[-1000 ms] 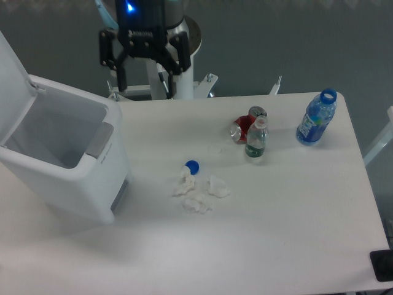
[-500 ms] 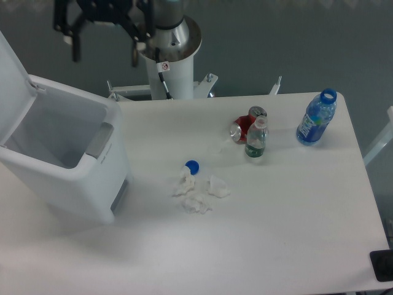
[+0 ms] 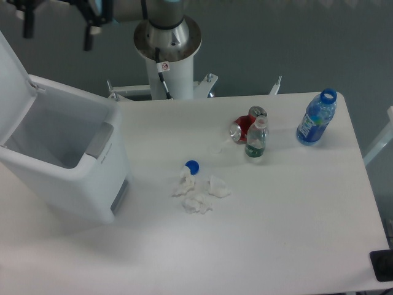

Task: Close the trash can

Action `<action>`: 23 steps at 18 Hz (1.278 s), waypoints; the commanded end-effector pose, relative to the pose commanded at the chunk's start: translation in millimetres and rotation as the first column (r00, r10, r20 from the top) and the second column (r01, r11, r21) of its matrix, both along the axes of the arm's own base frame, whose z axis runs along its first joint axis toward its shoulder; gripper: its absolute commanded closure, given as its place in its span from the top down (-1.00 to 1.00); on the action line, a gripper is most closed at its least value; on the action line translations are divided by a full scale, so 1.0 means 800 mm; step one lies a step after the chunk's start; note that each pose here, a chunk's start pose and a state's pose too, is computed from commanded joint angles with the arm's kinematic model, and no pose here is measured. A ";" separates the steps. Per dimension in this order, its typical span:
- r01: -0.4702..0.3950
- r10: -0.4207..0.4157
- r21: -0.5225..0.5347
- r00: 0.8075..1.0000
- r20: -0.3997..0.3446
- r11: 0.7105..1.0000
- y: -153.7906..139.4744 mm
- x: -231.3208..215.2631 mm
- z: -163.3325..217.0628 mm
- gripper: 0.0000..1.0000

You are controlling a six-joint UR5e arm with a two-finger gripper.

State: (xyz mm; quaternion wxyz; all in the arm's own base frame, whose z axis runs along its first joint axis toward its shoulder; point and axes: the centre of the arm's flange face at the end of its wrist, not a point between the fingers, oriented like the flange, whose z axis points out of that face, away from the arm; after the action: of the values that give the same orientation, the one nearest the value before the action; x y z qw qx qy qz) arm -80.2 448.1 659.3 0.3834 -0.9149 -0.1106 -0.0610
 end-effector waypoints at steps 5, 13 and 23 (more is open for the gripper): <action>0.046 -0.047 0.036 0.998 0.028 0.998 0.003 0.015 0.005 1.00; 0.114 -0.117 0.074 0.992 0.037 0.991 0.011 0.038 0.007 1.00; 0.196 -0.202 0.068 0.975 0.091 0.978 0.019 0.077 -0.007 1.00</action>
State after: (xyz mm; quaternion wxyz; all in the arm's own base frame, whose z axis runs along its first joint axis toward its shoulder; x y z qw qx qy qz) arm -18.8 463.6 653.8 0.3961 -0.9057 -0.0350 -0.1470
